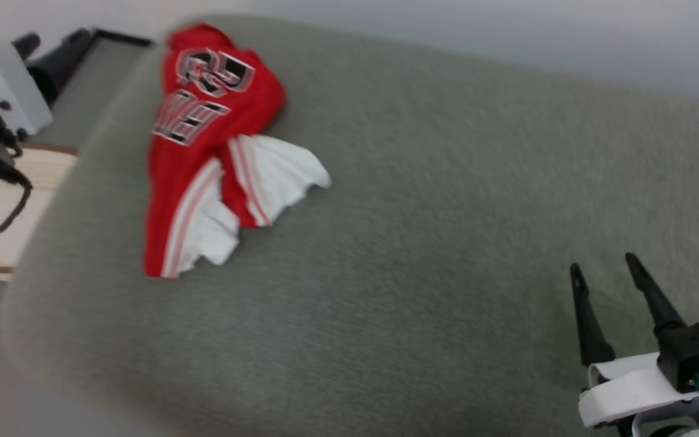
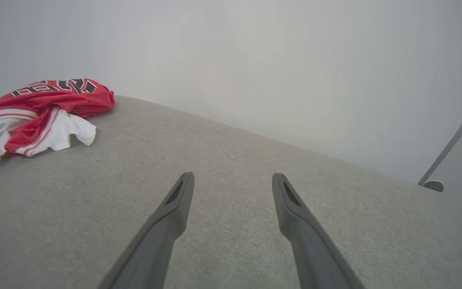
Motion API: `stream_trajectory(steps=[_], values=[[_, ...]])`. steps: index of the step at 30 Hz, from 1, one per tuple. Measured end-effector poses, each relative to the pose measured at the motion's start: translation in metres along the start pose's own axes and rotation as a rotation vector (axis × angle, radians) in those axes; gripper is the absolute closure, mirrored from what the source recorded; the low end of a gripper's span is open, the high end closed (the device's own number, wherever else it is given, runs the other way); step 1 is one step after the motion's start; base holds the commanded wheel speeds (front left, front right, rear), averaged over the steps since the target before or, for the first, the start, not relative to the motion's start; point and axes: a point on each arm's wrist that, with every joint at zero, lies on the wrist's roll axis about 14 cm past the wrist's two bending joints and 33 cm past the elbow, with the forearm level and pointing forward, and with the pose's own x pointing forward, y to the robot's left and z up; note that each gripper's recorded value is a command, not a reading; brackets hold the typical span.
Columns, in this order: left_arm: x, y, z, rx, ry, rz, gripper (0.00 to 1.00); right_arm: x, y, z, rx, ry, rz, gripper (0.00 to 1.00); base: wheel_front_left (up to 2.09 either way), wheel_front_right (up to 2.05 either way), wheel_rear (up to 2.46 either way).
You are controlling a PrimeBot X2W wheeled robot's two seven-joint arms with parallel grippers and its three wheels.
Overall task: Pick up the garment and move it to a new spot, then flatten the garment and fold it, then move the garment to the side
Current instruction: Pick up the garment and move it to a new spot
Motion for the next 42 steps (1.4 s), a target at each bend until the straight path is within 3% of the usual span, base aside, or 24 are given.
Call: stream_trajectory(steps=[2,6,14,17,24,25,26,35,42], values=[[0.026,-0.006,-0.03,0.041,0.162,0.004,0.0,-0.001,-0.011,-0.014,0.006,0.036,-0.026,0.0,0.0,0.0,0.0],[0.063,-0.003,-0.087,0.027,0.427,0.03,0.0,-0.002,-0.03,-0.031,0.015,0.072,-0.074,0.0,0.0,0.0,0.0],[0.11,-0.019,-0.187,-0.027,0.778,0.038,0.0,-0.016,-0.065,-0.068,0.026,0.175,-0.17,0.0,0.0,0.0,0.0],[0.119,-0.025,-0.22,-0.043,0.88,0.047,0.0,-0.021,-0.073,-0.078,0.025,0.208,-0.193,0.0,0.0,0.0,0.0],[0.14,-0.029,-0.25,-0.073,0.94,0.07,0.0,-0.021,-0.083,-0.094,0.019,0.252,-0.212,0.0,0.0,0.0,0.0],[0.141,-0.03,-0.253,-0.088,0.942,0.072,0.64,-0.022,-0.084,-0.096,0.02,0.258,-0.213,0.0,0.0,0.0,0.0],[0.143,-0.031,-0.253,-0.09,0.937,0.071,1.0,-0.022,-0.083,-0.097,0.021,0.263,-0.212,0.0,0.0,0.0,0.0],[0.146,-0.037,-0.214,-0.023,0.782,0.048,1.0,-0.022,-0.073,-0.087,0.037,0.234,-0.194,0.0,0.0,0.0,0.0],[0.139,-0.052,-0.099,0.133,0.496,0.02,1.0,-0.022,-0.058,-0.062,0.061,0.162,-0.169,0.0,0.0,0.0,0.0]])
